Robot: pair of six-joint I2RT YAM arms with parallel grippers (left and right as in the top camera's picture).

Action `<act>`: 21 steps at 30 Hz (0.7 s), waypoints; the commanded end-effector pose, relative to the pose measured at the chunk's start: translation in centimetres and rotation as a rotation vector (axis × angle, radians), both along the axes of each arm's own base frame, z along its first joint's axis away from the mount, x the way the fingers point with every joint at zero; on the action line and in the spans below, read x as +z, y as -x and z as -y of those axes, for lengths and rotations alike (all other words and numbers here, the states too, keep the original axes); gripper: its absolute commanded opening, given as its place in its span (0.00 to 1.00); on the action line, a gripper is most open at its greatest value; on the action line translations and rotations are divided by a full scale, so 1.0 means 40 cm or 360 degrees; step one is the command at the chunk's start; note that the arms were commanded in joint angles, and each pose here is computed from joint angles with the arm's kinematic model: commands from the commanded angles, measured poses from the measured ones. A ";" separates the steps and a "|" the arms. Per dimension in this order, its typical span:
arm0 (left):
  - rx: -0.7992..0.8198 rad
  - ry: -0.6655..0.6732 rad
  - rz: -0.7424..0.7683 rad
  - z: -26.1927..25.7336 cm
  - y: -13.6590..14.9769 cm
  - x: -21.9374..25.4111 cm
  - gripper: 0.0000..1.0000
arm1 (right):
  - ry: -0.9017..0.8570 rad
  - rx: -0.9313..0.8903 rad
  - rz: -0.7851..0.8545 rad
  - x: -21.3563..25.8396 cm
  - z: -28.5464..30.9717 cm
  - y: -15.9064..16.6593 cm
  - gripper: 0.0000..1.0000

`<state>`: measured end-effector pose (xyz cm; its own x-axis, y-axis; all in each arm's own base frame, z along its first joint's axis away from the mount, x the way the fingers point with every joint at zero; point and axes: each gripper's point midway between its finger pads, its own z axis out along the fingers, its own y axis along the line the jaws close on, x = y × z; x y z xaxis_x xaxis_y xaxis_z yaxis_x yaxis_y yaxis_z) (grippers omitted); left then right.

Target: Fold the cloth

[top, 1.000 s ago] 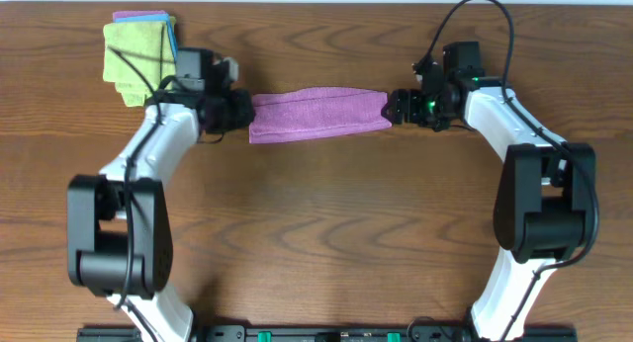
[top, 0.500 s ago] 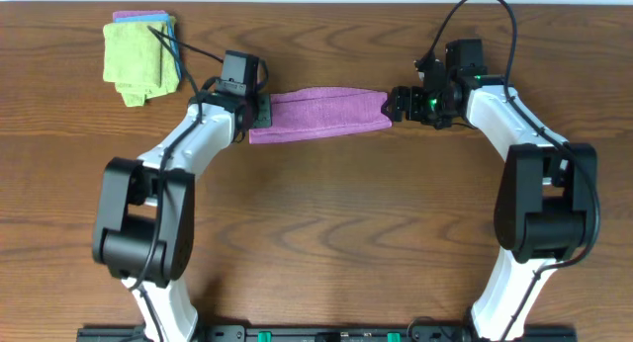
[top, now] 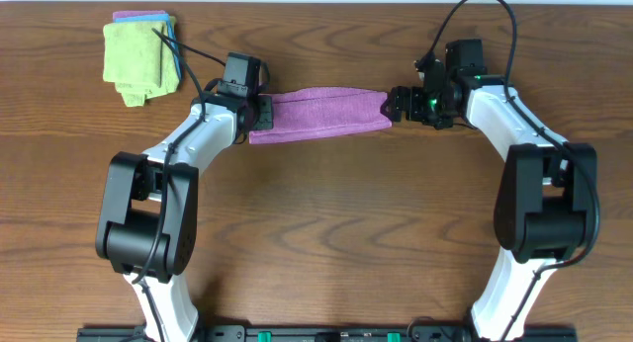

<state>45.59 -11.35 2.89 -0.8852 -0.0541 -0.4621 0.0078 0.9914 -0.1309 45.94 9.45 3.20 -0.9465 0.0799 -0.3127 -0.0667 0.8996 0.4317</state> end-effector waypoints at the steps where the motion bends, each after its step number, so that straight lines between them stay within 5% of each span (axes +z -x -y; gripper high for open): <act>1: -0.0044 0.0034 -0.0011 0.016 -0.004 -0.011 0.06 | 0.0008 0.0010 0.0026 0.013 0.000 -0.012 0.99; 21: -0.0051 0.0104 -0.0131 0.036 0.014 -0.093 0.06 | -0.0378 0.0163 -0.0165 -0.067 -0.094 0.037 0.99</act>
<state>45.26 -12.55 0.31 -0.9095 -0.0518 -0.4125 0.0287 0.9820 -0.1867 45.39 12.45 2.48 -0.9645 0.0519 -0.2588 -0.1170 0.7950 0.5953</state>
